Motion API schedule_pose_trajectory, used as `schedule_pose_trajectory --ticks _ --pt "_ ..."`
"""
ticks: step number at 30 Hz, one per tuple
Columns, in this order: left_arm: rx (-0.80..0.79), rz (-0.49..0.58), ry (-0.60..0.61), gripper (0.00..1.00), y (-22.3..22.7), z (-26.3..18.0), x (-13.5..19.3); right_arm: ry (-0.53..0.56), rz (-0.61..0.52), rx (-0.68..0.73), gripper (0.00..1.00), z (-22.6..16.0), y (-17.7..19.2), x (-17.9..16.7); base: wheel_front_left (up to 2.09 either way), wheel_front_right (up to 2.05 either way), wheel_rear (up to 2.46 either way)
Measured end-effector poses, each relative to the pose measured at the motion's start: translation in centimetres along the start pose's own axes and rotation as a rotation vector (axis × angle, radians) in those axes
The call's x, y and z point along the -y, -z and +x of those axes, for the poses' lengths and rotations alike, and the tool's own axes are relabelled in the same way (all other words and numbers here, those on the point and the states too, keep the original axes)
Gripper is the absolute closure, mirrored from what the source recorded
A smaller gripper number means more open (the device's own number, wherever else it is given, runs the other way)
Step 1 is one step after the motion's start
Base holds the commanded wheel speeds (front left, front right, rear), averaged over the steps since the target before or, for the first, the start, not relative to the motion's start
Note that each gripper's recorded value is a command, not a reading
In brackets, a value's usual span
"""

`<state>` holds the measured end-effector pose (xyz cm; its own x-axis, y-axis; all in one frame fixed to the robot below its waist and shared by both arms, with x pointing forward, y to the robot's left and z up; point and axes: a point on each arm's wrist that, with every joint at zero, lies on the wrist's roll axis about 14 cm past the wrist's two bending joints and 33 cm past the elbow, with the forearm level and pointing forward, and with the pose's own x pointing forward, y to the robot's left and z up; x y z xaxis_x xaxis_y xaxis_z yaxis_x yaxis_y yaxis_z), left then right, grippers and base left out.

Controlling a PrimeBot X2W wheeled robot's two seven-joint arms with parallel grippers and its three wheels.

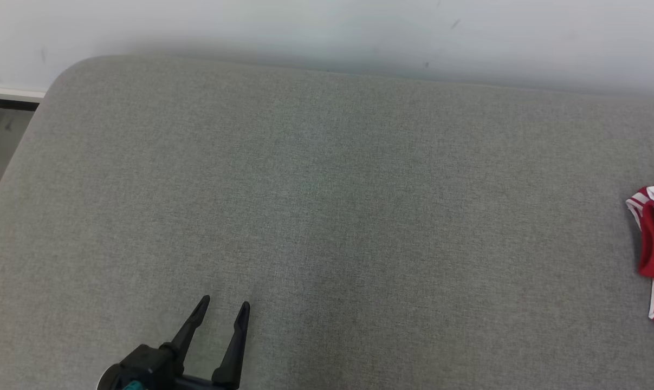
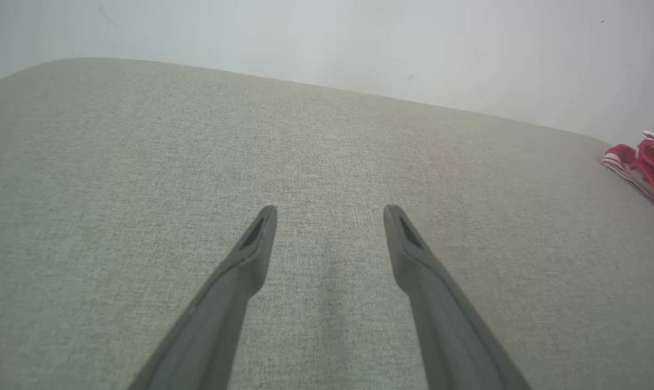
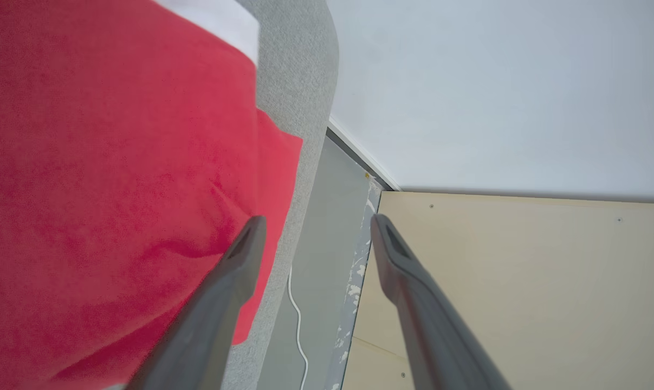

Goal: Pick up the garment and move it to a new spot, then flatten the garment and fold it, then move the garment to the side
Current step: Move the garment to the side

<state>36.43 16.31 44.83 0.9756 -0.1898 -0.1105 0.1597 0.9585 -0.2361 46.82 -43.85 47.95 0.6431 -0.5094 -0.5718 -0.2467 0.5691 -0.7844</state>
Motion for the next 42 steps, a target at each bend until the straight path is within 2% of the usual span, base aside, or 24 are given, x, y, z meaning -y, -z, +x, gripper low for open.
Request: schedule_pose_trajectory --ticks 4,9,15,17,20,21,24,28,33,42 --pt "0.018 0.020 0.025 0.00 -0.7 0.5 0.6 -0.007 0.072 0.029 0.00 -0.1 0.7 0.3 0.00 0.00 0.00" --pt "0.080 0.031 0.033 0.00 -2.6 0.4 0.8 -0.067 0.241 0.121 0.00 -0.7 -0.9 -1.8 0.00 0.00 0.00" --pt "0.194 0.010 0.016 0.00 -5.7 -1.2 1.1 -0.144 0.500 0.358 0.00 -3.1 -4.9 -5.0 0.00 0.00 0.00" --pt "0.223 0.003 -0.007 0.00 -6.4 -1.9 0.7 -0.166 0.595 0.448 0.00 -4.4 -6.1 -6.3 0.00 0.00 0.00" --pt "0.234 -0.039 -0.040 0.00 -6.2 -3.0 0.4 -0.192 0.647 0.581 0.00 -6.7 -8.0 -8.5 0.00 0.00 0.00" --pt "0.262 -0.049 -0.059 0.00 -6.9 -3.4 0.1 -0.214 0.685 0.681 0.00 -8.8 -9.9 -10.2 0.00 0.00 0.00" --pt "0.298 -0.061 -0.074 0.00 -7.8 -3.8 -0.2 -0.250 0.771 0.785 0.00 -11.8 -12.0 -12.5 0.00 0.00 0.00" --pt "0.333 -0.097 -0.081 0.00 -8.4 -4.3 0.1 -0.268 0.881 0.889 0.00 -16.2 -12.8 -15.0 0.00 0.00 0.00" --pt "0.338 -0.083 -0.081 0.00 -8.4 -4.8 0.3 -0.267 0.922 1.002 0.00 -21.1 -12.2 -16.2 0.00 0.00 0.00" --pt "0.328 -0.063 -0.069 0.00 -7.9 -5.1 0.9 -0.320 0.968 0.998 0.00 -23.5 -9.9 -18.2 0.00 0.00 0.00"
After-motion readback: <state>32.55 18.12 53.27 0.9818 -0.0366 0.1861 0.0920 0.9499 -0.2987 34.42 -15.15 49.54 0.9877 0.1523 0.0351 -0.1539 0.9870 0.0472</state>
